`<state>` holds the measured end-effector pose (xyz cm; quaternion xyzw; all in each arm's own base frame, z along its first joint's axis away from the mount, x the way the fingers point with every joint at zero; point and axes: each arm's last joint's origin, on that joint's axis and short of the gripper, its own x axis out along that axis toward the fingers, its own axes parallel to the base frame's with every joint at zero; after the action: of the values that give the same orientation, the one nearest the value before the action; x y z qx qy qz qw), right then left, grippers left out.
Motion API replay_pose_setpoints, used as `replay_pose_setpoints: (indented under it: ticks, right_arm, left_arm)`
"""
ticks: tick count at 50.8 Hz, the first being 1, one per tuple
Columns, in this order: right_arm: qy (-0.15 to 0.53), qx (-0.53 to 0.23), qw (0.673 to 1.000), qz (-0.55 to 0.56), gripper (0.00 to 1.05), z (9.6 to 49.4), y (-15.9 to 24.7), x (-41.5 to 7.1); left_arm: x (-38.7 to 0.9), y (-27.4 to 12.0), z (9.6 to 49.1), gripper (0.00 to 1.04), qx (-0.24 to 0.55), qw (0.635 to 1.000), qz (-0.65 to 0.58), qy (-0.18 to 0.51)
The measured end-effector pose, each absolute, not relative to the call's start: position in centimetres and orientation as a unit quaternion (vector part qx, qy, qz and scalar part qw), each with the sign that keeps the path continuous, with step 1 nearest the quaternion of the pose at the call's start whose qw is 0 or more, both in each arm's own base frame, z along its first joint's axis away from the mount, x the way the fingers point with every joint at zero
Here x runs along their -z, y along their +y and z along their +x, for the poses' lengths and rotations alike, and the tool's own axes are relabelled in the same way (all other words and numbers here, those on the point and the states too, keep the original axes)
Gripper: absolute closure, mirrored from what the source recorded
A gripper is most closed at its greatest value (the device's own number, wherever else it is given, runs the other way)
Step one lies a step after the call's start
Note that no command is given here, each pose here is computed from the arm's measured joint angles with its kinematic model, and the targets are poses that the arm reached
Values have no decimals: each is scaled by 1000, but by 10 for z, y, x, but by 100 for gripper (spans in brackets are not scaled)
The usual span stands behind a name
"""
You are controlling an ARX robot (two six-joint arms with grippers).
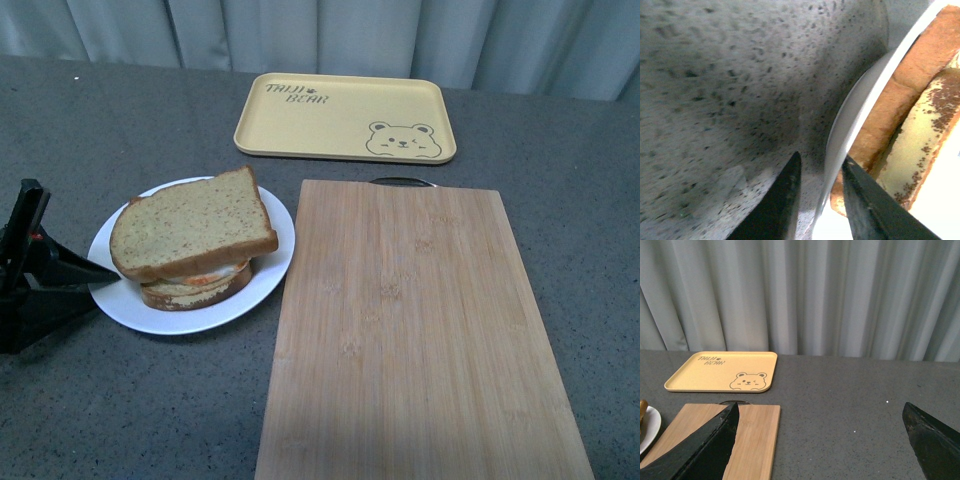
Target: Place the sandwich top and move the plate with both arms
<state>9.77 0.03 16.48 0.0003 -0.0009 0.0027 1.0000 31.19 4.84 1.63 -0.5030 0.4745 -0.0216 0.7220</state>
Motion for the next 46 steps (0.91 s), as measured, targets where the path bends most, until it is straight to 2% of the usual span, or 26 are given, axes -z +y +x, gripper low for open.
replay_pose_setpoints:
  ticks: [5,8,22,31,46]
  right_arm:
    - [-1,-2,1000,0,9,98,0,-165]
    - [-1,-2,1000,0,9,98,0,-165]
    - [-1,-2,1000,0,9,98,0,-165]
    - [-1,-2,1000,0,9,98,0,-165]
    - [-1,-2,1000,0,9,98,0,-165]
  left_arm:
    - [-17,45,316,96,46,727,-498,470]
    - [-18,46,317,101,56,729,-499,466]
    - [-20,51,313,101,77,740,-504,438]
    - [-26,53,310,101,100,744,-535,388]
    - [-44,45,328,101,132,747,-561,332]
